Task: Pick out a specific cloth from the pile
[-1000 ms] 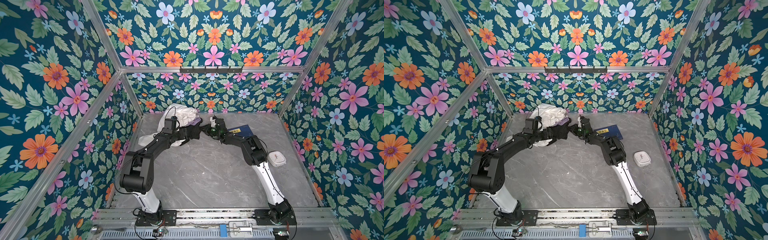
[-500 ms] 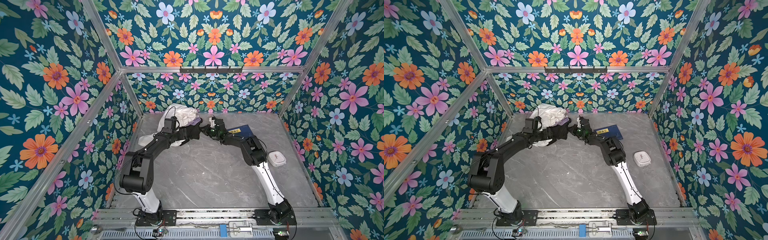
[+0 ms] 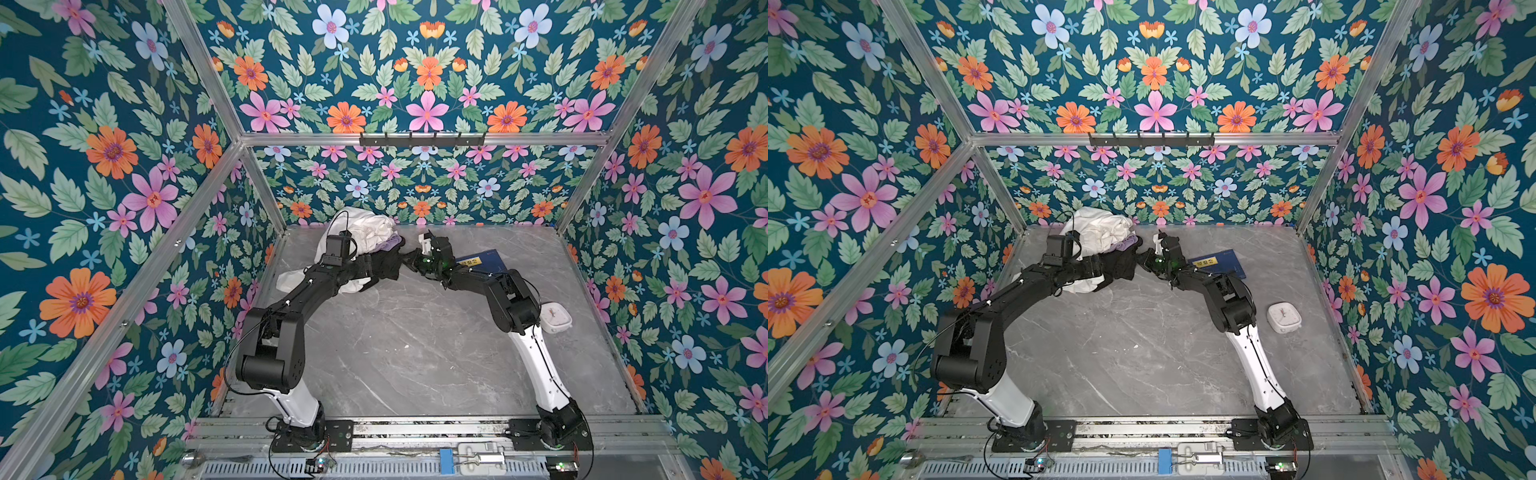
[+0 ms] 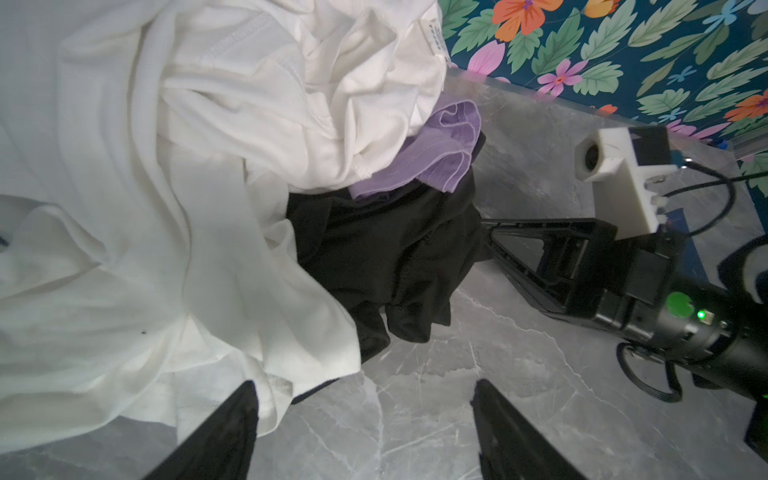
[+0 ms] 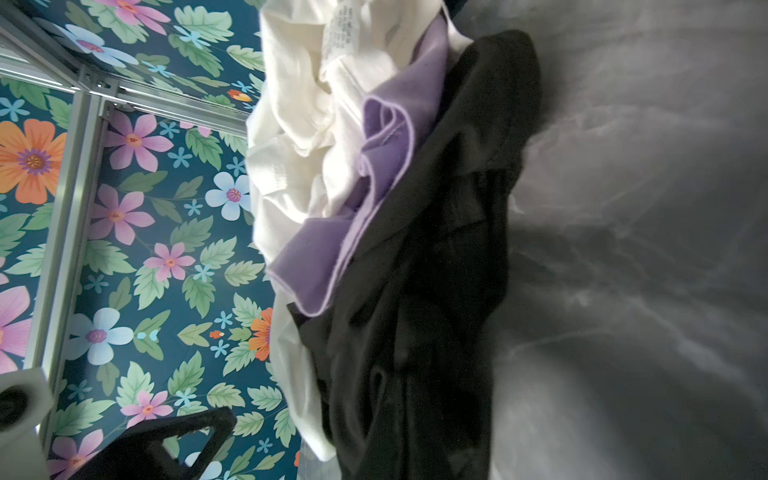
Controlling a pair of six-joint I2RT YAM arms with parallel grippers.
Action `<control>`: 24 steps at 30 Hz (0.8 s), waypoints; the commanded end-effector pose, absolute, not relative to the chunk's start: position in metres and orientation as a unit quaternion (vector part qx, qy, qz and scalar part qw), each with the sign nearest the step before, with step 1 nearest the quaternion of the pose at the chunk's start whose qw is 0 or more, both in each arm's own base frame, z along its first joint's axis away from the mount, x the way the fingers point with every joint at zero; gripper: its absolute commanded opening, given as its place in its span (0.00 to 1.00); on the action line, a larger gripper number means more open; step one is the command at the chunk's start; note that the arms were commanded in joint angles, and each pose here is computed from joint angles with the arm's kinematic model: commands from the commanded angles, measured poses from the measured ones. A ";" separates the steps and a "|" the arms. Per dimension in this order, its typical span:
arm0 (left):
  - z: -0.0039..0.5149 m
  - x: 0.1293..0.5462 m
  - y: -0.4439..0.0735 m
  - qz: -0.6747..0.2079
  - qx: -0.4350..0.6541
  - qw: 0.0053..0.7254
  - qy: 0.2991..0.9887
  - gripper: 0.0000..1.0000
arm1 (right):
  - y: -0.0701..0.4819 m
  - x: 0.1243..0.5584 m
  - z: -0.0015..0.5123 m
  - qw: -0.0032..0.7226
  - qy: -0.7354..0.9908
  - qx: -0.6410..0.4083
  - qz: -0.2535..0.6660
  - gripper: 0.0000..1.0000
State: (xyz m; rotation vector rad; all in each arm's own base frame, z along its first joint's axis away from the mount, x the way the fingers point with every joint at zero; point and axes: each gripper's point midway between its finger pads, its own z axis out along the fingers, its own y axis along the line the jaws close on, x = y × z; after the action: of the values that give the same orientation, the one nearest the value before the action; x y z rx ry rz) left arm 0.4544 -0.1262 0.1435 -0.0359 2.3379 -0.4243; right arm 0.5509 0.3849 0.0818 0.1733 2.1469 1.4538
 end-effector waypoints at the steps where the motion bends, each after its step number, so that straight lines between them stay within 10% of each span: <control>1: 0.150 0.456 -0.127 -0.174 -0.018 0.379 0.909 0.82 | 0.389 0.543 0.103 0.281 0.781 0.043 0.556 0.00; 24: 0.173 0.449 -0.141 -0.179 0.049 0.388 0.903 0.78 | 0.391 0.519 0.198 0.327 0.739 -0.028 0.589 0.00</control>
State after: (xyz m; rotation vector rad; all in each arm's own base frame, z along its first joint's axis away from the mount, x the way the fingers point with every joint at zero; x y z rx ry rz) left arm 0.4505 -0.1427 0.1643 0.0535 2.3060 -0.4924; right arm 0.5243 0.3864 0.1730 0.0021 2.0001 1.5186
